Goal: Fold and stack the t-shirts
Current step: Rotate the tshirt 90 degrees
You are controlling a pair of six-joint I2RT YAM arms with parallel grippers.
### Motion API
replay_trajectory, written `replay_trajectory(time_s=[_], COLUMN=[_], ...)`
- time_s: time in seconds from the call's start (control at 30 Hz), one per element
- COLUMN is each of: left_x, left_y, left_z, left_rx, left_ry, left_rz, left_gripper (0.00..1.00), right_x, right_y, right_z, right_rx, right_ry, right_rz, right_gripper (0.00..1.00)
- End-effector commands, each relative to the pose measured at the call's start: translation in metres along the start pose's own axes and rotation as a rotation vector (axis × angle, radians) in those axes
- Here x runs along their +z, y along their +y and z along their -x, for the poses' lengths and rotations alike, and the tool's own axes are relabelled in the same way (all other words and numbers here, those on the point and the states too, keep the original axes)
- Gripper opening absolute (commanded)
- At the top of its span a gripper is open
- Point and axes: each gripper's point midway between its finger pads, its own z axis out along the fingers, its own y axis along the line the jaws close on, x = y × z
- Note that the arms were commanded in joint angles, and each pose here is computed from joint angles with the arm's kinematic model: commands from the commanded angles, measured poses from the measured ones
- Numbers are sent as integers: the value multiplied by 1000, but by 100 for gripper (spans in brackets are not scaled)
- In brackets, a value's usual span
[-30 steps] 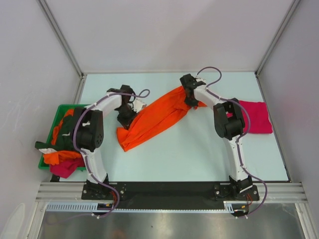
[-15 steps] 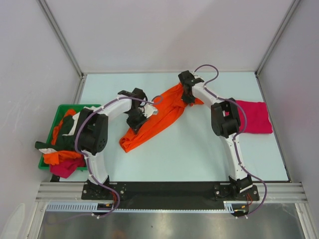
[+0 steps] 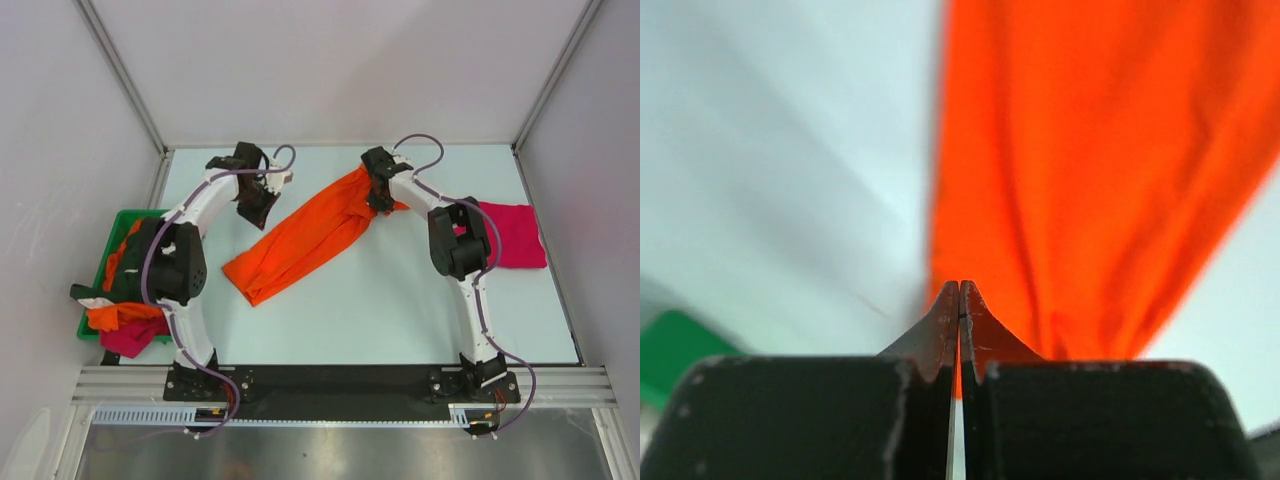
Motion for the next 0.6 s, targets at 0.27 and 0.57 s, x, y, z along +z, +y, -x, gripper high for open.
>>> replay_trajectory(time_s=[0.27,0.57], left_x=[35,52], left_y=[52,47], left_z=[-18,-57], left_rx=[-54,-25], left_ry=[134,275], left_rz=[160,156], left_gripper=[0,0], right_x=[3,15], right_y=[-42,-37], right_z=[-3,10], right_rx=[-3,-13], right_ry=[56,70], right_rz=[-97,-95], right_gripper=[0,0])
